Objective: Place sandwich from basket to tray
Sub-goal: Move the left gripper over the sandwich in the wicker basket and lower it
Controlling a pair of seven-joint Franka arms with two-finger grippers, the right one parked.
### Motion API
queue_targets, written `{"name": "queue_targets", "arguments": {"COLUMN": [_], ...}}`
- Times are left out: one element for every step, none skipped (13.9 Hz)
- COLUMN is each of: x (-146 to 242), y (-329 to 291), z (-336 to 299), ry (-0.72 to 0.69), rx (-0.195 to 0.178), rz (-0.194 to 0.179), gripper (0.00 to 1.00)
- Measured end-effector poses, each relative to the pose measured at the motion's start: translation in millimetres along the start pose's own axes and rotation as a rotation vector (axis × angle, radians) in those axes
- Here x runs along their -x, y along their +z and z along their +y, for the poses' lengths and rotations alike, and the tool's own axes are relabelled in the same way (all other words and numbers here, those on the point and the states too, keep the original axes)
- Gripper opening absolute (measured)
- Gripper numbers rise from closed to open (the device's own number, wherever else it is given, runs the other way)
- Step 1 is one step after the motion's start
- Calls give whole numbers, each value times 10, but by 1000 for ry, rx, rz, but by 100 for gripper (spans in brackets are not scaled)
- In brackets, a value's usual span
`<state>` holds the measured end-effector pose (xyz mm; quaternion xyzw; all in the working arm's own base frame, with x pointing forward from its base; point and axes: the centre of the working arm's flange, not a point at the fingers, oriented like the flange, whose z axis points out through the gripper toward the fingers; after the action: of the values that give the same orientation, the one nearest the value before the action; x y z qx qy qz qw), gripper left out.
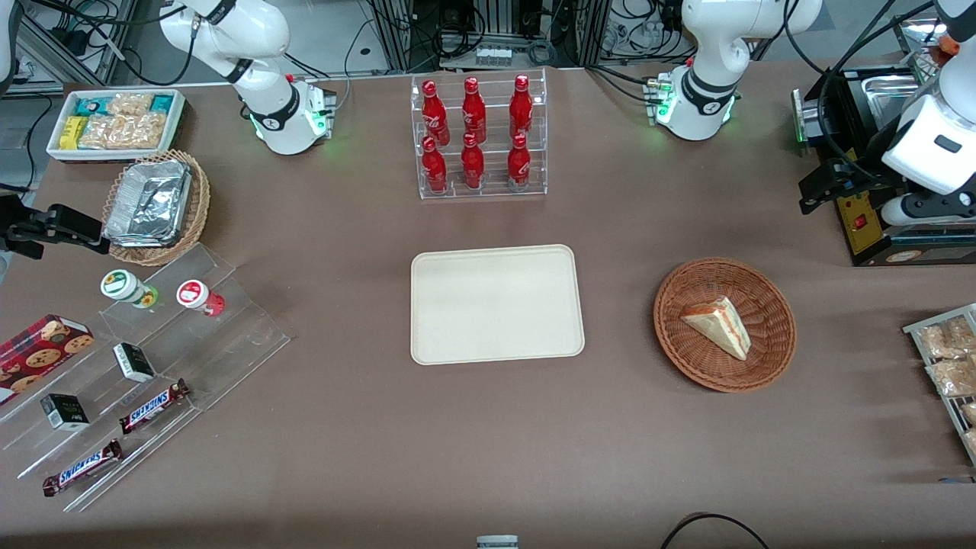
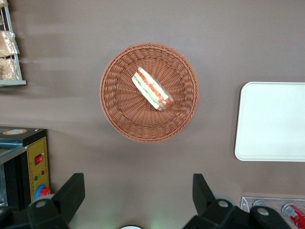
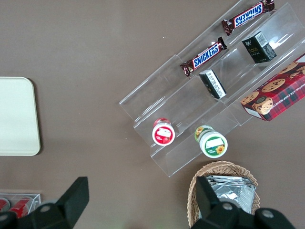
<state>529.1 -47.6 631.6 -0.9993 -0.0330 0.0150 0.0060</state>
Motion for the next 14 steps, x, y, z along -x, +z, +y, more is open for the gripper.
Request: {"name": "queue_targets", "arguments": {"x": [-2,-4,-6,-14,-31,-64,-114,-183,-263,-342,-411,-455,-482,-500], "y": [-2,0,4,16,46,106,206,338,493,669,857,1037,1207,1354], "z": [-8,-13,-16,-18,-21,-22,-20,-15,-7,5,17,25,31,37], "ry": [3,10,14,15,14,13,11,9,7,5,-2,-22,-48,-68], "rx": [0,0,0,0,-1,-2,-5,-8,-10,-12,-12,-13,-14,-14], "rz": [1,0,0,-3,-8,-19,-38,-59,-75,-83,-84,-85,-86,-84], "gripper": [100,100,100,100,100,100,100,100,100,100,100,100,100,100]}}
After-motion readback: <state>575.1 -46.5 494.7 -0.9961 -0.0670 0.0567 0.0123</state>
